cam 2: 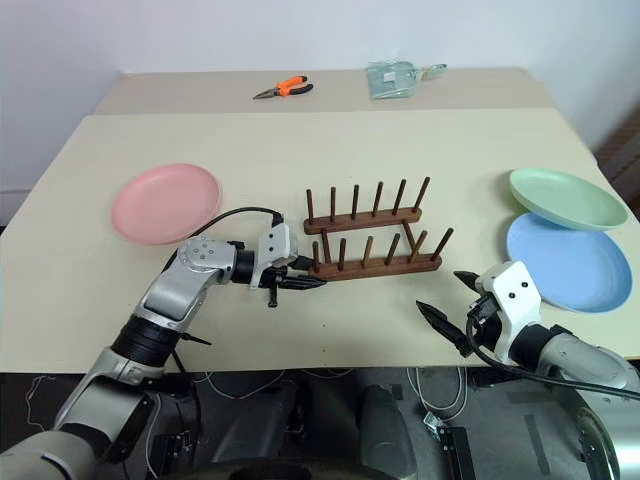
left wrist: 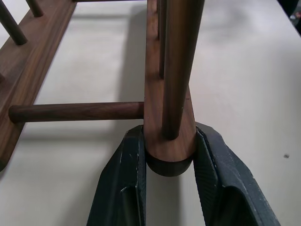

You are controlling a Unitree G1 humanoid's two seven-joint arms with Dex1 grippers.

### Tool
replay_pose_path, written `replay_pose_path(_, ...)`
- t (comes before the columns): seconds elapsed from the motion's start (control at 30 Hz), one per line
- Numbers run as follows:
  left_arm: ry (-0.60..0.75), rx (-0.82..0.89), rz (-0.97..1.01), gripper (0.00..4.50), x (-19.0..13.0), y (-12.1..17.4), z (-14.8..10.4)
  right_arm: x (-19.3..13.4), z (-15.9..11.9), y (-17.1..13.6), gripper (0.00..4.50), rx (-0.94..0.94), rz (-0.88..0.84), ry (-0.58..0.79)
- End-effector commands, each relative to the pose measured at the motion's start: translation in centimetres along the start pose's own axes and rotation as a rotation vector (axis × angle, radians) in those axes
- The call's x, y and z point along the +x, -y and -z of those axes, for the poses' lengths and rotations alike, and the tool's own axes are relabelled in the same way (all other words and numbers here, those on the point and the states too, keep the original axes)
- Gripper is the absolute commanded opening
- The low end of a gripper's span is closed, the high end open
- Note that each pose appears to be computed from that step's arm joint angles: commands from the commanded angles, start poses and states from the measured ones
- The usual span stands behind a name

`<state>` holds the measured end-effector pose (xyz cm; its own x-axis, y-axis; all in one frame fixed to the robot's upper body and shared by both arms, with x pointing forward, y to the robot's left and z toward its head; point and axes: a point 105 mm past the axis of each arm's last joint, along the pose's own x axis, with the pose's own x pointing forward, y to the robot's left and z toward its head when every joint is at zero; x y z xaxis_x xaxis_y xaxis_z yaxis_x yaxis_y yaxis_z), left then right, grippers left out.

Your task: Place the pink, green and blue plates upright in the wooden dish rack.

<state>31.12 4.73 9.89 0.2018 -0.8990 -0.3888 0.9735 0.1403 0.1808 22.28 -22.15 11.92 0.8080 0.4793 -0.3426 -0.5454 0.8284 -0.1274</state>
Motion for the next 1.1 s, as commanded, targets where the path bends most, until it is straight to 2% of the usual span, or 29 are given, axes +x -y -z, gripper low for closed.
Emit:
replay_pose_path(0.03,-0.039,0.011,-0.079,2.57,-1.1,-1.3,0.6,0.4,0.1,-0.4,4.50,-0.037,-0.019,-0.005)
replay_pose_path(0.07,-0.043,0.004,-0.093,2.57,-1.6,-1.5,0.7,0.5,0.2,-0.5,4.50,-0.041,-0.024,-0.009)
replay_pose_path(0.17,-0.069,-0.027,-0.113,2.60,-3.3,-1.6,1.5,0.7,0.4,-0.7,3.75,-0.045,-0.023,-0.015)
replay_pose_path(0.23,-0.091,-0.048,-0.122,2.60,-4.9,-1.1,2.3,1.0,0.8,-0.7,2.85,-0.055,-0.014,-0.030)
replay_pose_path(0.33,-0.112,-0.090,-0.110,1.76,-6.3,0.1,2.9,1.3,1.1,-0.8,1.26,-0.060,-0.008,-0.035)
replay_pose_path(0.4,-0.095,-0.110,-0.050,0.81,-6.2,1.6,2.5,1.7,1.4,-0.8,0.27,-0.069,-0.008,-0.046)
replay_pose_path(0.43,-0.090,-0.117,-0.029,0.26,-6.0,2.1,2.3,1.9,1.5,-0.9,0.00,-0.071,-0.010,-0.049)
replay_pose_path(0.47,-0.090,-0.120,-0.020,0.07,-5.4,2.5,2.2,2.2,1.7,-0.9,0.00,-0.079,-0.008,-0.057)
replay_pose_path(0.6,-0.031,-0.138,0.021,0.07,-2.2,4.0,0.9,3.4,2.4,0.0,0.00,-0.141,0.049,-0.095)
replay_pose_path(0.67,-0.016,-0.136,-0.017,0.07,-0.8,3.8,0.8,4.1,2.9,1.0,0.00,-0.159,0.100,-0.123)
replay_pose_path(0.8,-0.113,-0.053,-0.228,0.07,1.0,1.0,2.6,5.8,2.7,2.5,0.00,-0.193,0.171,-0.126)
replay_pose_path(0.93,-0.111,-0.114,-0.406,0.07,1.4,-1.8,3.3,7.7,2.1,4.2,0.00,-0.241,0.224,-0.118)
replay_pose_path(1.1,-0.103,-0.119,-0.520,0.07,1.8,-4.2,3.4,10.0,0.8,6.6,0.00,-0.278,0.298,-0.103)
